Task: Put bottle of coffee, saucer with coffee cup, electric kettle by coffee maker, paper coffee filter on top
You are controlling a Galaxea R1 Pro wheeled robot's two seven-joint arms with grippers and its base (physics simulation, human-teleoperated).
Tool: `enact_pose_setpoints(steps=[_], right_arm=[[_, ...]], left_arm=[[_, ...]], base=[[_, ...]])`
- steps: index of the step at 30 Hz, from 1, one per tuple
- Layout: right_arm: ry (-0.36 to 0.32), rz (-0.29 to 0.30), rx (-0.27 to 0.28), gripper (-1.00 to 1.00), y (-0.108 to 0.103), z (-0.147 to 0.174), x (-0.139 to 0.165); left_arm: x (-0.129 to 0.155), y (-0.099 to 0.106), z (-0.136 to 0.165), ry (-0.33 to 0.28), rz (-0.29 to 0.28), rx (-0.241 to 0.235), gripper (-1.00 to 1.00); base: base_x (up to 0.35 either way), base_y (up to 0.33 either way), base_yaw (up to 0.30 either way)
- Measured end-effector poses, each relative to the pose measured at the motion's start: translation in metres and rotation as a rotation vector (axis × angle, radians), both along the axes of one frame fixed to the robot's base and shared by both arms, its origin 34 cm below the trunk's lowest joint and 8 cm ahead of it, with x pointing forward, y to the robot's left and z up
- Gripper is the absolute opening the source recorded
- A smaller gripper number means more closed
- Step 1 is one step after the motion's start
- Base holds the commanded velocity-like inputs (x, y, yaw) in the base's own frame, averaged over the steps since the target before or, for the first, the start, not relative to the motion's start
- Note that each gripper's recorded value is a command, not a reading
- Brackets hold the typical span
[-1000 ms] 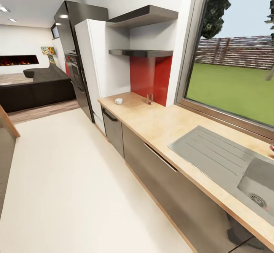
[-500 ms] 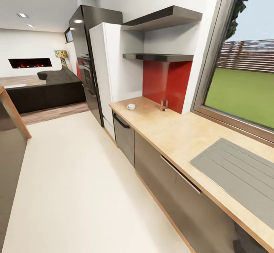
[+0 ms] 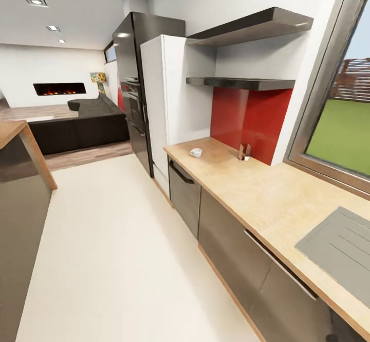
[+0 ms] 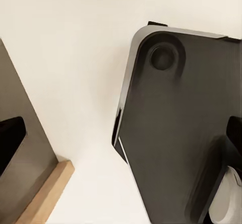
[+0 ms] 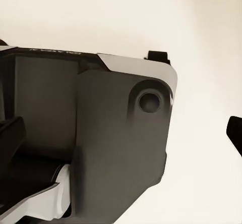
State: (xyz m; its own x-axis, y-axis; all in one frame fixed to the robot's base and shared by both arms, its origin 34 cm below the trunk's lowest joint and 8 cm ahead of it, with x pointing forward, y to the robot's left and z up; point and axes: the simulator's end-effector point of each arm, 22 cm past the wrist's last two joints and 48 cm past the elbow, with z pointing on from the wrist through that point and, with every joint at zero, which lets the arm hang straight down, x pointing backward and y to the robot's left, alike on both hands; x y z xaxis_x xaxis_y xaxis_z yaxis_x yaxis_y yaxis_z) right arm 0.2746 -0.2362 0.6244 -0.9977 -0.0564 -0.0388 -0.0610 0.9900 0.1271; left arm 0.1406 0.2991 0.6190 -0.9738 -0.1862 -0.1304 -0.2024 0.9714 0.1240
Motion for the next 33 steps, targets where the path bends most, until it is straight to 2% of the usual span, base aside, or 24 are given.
enact_pose_setpoints(steps=[27, 33], right_arm=[[-0.044, 0.002, -0.002, 1.0, 0.0, 0.007, 0.016], [-0.115, 0.008, 0.0, 1.0, 0.0, 0.009, 0.031]], left_arm=[[0.015, 0.0, 0.001, -0.039, 0.0, 0.0, 1.0], [0.015, 0.0, 0.002, -0.04, 0.0, 0.0, 1.0]], base=[[0.279, 0.226, 0.012], [0.279, 0.226, 0.0]])
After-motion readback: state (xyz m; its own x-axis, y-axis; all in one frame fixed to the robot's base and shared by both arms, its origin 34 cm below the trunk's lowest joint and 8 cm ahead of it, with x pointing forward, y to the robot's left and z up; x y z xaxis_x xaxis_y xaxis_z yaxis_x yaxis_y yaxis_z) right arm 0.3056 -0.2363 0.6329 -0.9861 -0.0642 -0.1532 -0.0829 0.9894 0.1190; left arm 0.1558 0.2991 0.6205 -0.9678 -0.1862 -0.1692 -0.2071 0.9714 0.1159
